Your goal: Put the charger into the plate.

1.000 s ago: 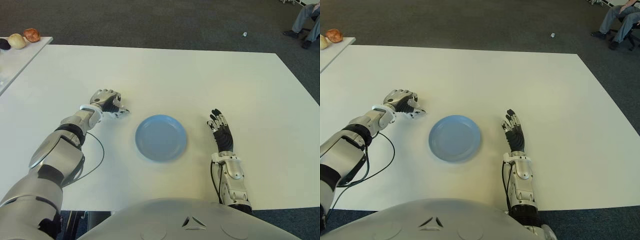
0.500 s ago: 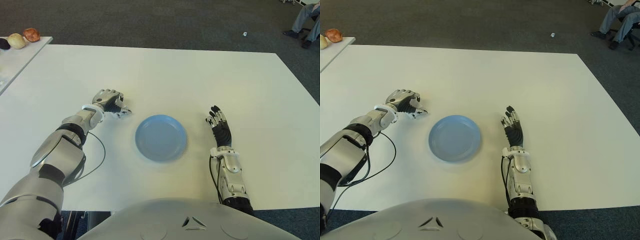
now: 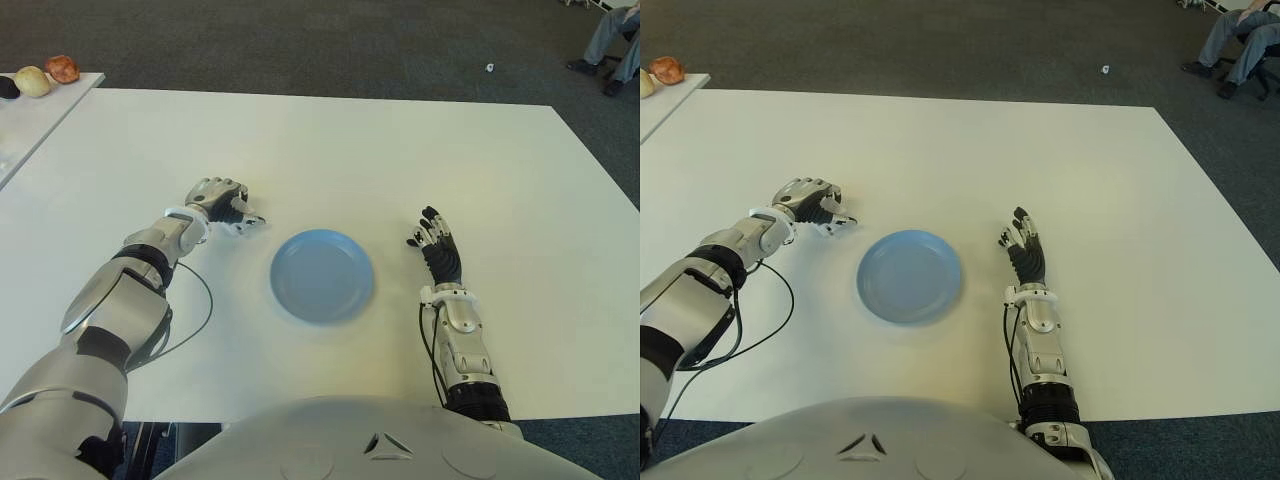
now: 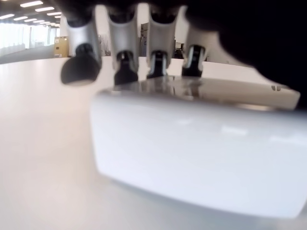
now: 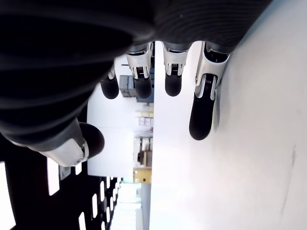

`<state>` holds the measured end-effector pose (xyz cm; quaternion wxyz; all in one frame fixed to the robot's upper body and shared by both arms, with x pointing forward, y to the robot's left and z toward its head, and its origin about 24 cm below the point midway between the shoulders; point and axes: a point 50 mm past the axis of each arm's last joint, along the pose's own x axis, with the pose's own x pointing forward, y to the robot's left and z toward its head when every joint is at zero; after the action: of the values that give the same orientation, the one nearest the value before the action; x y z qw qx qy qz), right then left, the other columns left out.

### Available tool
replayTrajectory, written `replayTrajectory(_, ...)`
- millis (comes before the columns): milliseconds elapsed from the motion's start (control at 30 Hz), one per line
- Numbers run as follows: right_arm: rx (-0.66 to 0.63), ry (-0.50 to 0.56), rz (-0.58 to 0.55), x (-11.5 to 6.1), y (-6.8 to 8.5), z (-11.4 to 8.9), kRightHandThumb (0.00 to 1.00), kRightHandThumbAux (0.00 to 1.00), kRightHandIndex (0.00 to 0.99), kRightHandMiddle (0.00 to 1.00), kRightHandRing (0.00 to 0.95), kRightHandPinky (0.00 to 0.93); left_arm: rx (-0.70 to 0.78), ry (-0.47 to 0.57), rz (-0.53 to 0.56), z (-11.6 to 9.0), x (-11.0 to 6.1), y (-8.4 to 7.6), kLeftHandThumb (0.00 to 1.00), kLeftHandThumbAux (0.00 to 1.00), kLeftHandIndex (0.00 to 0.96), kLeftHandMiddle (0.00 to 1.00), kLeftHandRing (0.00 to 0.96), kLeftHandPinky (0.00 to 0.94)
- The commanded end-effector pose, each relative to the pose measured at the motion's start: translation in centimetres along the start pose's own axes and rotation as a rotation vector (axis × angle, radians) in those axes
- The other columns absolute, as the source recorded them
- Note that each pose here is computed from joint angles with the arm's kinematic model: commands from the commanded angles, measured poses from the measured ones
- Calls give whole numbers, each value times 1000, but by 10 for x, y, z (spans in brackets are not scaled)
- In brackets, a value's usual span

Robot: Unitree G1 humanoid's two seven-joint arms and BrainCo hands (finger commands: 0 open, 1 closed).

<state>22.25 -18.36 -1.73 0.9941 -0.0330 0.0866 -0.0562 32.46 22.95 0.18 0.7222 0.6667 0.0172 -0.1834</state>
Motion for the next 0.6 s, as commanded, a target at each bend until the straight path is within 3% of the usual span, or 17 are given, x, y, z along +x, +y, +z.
replayTrajectory(33, -22, 163, -2, -7, -1, -26, 0, 536, 0, 13, 0, 0, -9, -24, -18, 3, 1, 1, 747, 700, 441, 857, 852, 825)
replayTrajectory(233, -28, 170, -2, -3, -4, -23, 0, 538, 0, 13, 0, 0, -19, -150, 98, 12, 10, 39, 747, 700, 441, 862, 857, 824)
replayTrajectory(600, -33, 184, 1, 8, -7, -20, 0, 544, 0, 9, 0, 0, 17, -256, 179, 30, 18, 62, 749, 699, 442, 872, 866, 827)
